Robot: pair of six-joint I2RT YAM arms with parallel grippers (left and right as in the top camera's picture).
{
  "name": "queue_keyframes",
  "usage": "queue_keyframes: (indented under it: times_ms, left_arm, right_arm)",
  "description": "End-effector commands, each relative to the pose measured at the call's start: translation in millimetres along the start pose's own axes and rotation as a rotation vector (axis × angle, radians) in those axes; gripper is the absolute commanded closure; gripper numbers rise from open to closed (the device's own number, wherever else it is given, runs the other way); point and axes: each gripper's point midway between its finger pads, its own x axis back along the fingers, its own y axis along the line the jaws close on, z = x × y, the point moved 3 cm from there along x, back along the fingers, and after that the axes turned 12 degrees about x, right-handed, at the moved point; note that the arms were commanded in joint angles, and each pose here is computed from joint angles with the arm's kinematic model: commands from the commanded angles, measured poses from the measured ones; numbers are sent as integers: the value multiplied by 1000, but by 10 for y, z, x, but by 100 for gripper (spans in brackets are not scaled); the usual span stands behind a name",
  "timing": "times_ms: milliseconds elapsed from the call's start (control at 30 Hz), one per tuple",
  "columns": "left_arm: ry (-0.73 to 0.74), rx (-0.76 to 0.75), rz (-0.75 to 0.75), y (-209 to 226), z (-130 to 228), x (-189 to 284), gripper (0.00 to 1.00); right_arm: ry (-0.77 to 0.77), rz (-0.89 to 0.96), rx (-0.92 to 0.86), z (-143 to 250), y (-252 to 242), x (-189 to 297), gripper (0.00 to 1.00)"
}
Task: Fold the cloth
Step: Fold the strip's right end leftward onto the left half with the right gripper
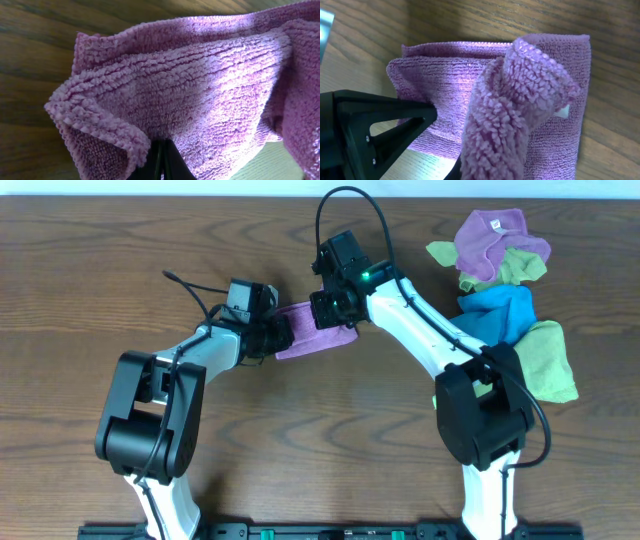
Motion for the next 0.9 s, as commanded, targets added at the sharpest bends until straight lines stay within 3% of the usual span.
queue_keyframes:
  times_ms: [0, 167, 367, 700, 867]
  left_arm:
    - [94, 46, -21, 174, 254, -169, 94]
    - [83, 19, 59, -8, 198, -86, 94]
    - [-47, -29, 89, -208, -63, 261, 94]
    - [-300, -90, 236, -674, -441, 1377, 94]
    - [-400, -81, 242, -635, -379, 2161, 94]
  right_arm:
    - [-35, -1, 3, -108, 70, 125, 98]
    - [-21, 3, 4, -79, 38, 129, 98]
    - [-7, 6, 20, -47, 19, 147, 98]
    - [-29, 5, 57, -87, 44, 256, 98]
    - [-50, -7, 126, -127, 185, 235, 99]
